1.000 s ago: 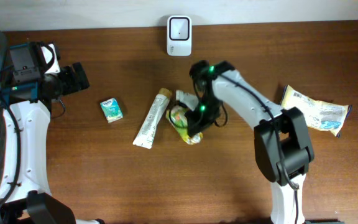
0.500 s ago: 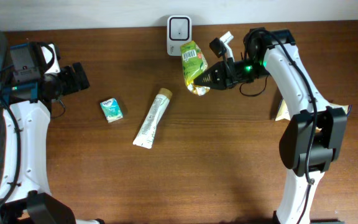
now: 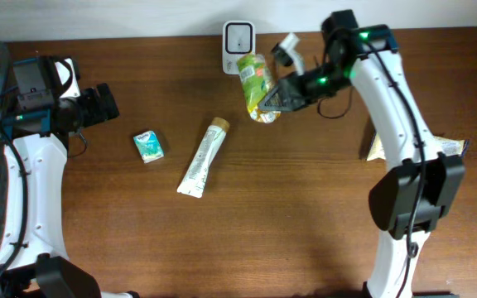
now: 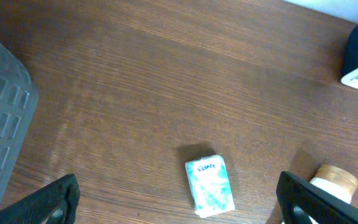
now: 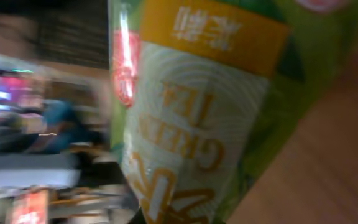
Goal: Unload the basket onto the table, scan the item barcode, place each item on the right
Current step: 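Hold the green-yellow pouch in front of the white scanner with the right gripper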
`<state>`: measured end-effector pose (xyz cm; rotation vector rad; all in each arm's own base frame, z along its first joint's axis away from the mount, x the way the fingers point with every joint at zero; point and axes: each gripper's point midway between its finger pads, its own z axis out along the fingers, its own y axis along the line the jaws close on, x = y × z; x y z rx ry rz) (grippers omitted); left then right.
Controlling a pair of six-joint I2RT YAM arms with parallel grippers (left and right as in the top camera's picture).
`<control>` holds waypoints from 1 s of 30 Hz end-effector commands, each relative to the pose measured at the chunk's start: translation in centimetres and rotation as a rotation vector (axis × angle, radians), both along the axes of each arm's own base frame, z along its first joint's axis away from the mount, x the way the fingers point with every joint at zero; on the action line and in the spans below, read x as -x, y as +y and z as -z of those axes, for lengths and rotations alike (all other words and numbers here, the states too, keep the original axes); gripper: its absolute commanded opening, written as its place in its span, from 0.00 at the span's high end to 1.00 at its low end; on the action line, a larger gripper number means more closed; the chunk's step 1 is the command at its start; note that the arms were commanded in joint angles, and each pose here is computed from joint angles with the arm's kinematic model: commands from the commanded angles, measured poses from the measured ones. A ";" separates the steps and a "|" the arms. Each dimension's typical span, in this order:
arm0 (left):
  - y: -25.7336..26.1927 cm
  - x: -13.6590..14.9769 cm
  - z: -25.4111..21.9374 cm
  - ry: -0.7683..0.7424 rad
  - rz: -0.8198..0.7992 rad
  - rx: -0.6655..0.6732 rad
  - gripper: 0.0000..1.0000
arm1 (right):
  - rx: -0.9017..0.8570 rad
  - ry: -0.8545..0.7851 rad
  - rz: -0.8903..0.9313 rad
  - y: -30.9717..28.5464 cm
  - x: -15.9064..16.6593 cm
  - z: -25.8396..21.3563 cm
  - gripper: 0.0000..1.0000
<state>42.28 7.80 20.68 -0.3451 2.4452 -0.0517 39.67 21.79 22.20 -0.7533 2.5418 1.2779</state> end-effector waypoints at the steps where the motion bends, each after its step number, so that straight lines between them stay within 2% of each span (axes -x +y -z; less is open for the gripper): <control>1: 0.1 0.0 -0.1 -0.004 0.008 -0.012 0.01 | 0.307 -0.204 0.184 -0.7 -3.4 -1.3 0.96; 6: 0.1 0.0 -0.1 -0.004 0.008 -0.012 0.01 | 0.630 -0.653 0.448 -1.6 -11.5 -4.0 0.96; 9: 0.1 0.0 -0.1 -0.004 0.007 -0.012 0.01 | 0.789 -0.930 0.452 -0.6 -15.6 -5.0 0.96; 16: 0.1 0.0 -0.1 -0.004 0.008 -0.012 0.01 | 0.987 -1.245 0.522 -1.0 -23.5 -3.4 0.96; 18: 0.1 0.0 -0.1 -0.004 0.008 -0.012 0.01 | 1.078 -1.315 0.427 -1.0 -24.8 -1.8 0.96; 20: 0.1 0.0 -0.1 -0.004 0.008 -0.012 0.01 | 1.222 -1.384 0.259 -1.1 -26.2 1.3 0.96; 25: 0.1 0.0 -0.1 -0.004 0.007 -0.012 0.01 | 1.264 -1.378 0.274 -2.0 -27.4 3.9 0.96; 30: 0.1 0.0 -0.1 -0.004 0.008 -0.012 0.01 | 1.376 -1.320 0.319 -4.0 -27.1 4.8 0.96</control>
